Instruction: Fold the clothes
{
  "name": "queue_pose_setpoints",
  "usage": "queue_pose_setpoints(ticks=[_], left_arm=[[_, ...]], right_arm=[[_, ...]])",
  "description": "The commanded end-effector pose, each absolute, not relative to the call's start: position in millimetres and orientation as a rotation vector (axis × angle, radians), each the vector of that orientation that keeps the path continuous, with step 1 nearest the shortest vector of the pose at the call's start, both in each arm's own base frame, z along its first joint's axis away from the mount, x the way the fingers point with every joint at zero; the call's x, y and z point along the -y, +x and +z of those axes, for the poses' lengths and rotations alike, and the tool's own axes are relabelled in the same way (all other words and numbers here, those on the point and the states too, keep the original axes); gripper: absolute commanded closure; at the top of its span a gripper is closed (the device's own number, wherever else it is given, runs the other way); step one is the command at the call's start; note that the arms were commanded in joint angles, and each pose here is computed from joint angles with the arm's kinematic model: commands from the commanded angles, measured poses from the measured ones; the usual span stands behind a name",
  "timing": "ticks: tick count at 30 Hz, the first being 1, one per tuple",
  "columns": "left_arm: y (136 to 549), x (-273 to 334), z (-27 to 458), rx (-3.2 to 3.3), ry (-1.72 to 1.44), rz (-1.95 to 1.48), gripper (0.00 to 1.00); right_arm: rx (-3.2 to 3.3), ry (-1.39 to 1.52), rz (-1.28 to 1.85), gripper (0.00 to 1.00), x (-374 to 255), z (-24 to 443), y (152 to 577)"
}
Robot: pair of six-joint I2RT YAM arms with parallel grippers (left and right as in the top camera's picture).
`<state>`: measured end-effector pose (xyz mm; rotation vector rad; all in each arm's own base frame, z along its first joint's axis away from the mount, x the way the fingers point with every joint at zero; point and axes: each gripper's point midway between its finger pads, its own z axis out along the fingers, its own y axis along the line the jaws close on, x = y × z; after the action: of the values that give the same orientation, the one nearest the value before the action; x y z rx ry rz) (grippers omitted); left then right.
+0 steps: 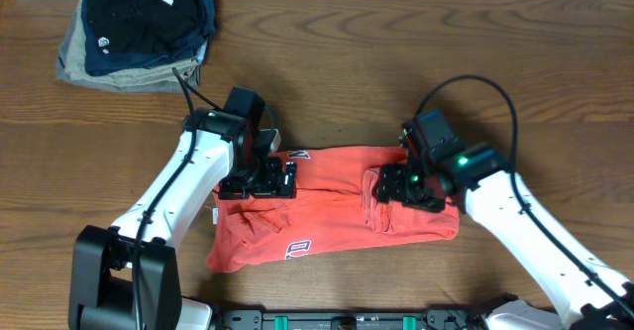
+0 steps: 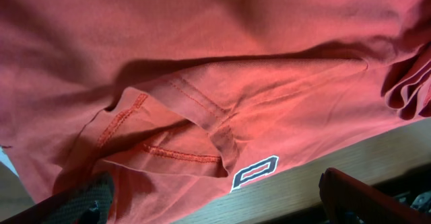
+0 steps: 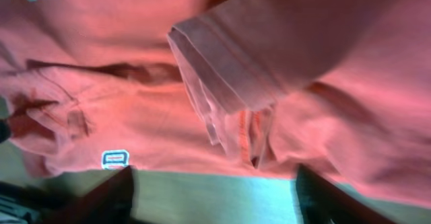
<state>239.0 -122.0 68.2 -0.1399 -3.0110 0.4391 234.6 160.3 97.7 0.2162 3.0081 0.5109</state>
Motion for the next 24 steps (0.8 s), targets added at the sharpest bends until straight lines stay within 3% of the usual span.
queue_pose_setpoints(ticks=[1, 7, 20, 23, 24], left_arm=[[237, 119, 66, 3.009, -0.145, 0.418, 0.02], [238, 119, 66, 3.013, -0.146, 0.421, 0.02], [239, 120, 66, 3.017, -0.148, 0.423, 0.02], [239, 120, 66, 3.018, -0.148, 0.423, 0.02], [239, 120, 66, 3.018, -0.148, 0.423, 0.02]], right_arm=[[-2.909, 0.244, 0.349, 0.21, -132, 122, 265], [-2.954, 0.298, 0.298, 0.23, -117, 113, 262], [-3.146, 0.324, 0.460, 0.27, -150, 41, 258], [-3.136, 0.321, 0.464, 0.31, -152, 34, 264], [-3.123, 0.316, 0.472, 0.37, -154, 34, 268]])
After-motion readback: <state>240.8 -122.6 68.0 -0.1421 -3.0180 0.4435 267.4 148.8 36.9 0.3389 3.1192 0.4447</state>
